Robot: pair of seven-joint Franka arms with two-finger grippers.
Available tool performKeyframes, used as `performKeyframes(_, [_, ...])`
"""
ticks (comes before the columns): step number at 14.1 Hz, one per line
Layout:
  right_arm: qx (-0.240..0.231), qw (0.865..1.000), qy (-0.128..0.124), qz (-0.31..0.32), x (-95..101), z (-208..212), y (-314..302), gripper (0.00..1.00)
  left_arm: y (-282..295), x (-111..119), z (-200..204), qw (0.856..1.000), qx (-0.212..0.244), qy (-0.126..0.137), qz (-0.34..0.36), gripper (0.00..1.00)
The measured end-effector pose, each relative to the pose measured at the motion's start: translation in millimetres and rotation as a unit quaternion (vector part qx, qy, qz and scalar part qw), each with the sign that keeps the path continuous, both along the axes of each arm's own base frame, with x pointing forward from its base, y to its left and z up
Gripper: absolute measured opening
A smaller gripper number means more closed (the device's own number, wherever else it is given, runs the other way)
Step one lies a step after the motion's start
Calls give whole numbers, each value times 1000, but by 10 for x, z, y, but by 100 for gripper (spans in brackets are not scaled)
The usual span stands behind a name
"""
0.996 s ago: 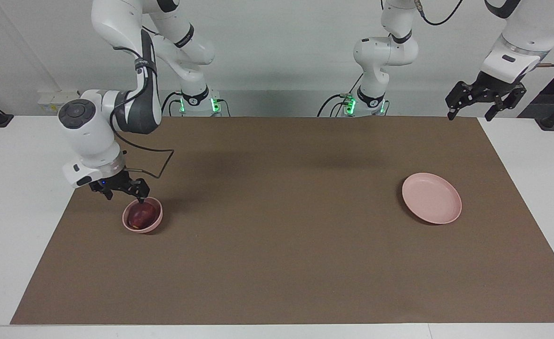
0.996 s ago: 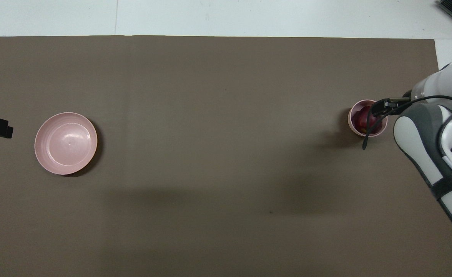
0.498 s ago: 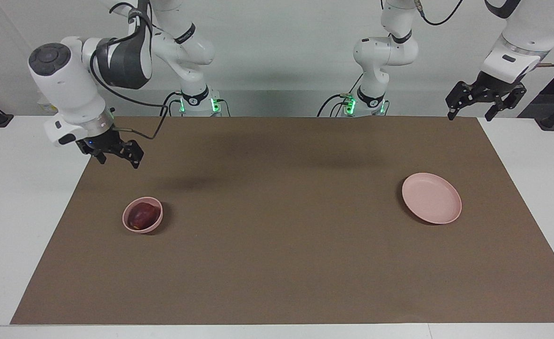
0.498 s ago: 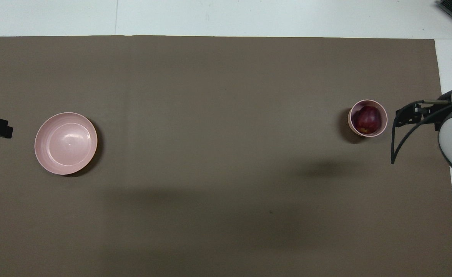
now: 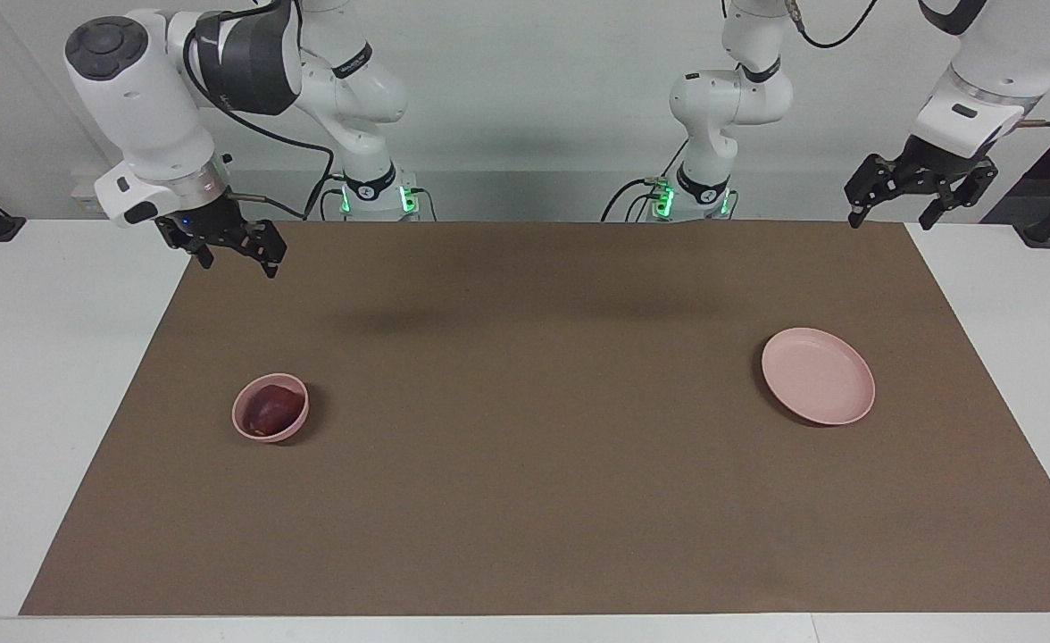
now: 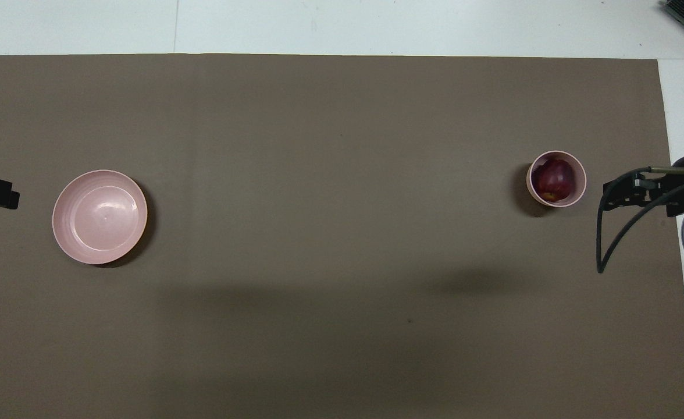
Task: Move apple from plate to bowl
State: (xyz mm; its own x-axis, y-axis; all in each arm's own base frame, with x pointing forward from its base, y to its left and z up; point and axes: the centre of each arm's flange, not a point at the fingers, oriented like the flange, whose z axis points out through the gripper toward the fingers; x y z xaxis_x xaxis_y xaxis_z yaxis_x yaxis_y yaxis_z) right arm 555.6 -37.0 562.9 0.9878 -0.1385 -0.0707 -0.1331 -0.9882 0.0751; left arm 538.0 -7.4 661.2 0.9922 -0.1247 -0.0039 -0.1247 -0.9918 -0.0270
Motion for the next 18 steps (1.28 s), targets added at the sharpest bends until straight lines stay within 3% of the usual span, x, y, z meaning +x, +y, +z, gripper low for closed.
performKeyframes(18, [20,999,22,15,-89,268,-8,100,0,0,0,1000,0,0,0,100])
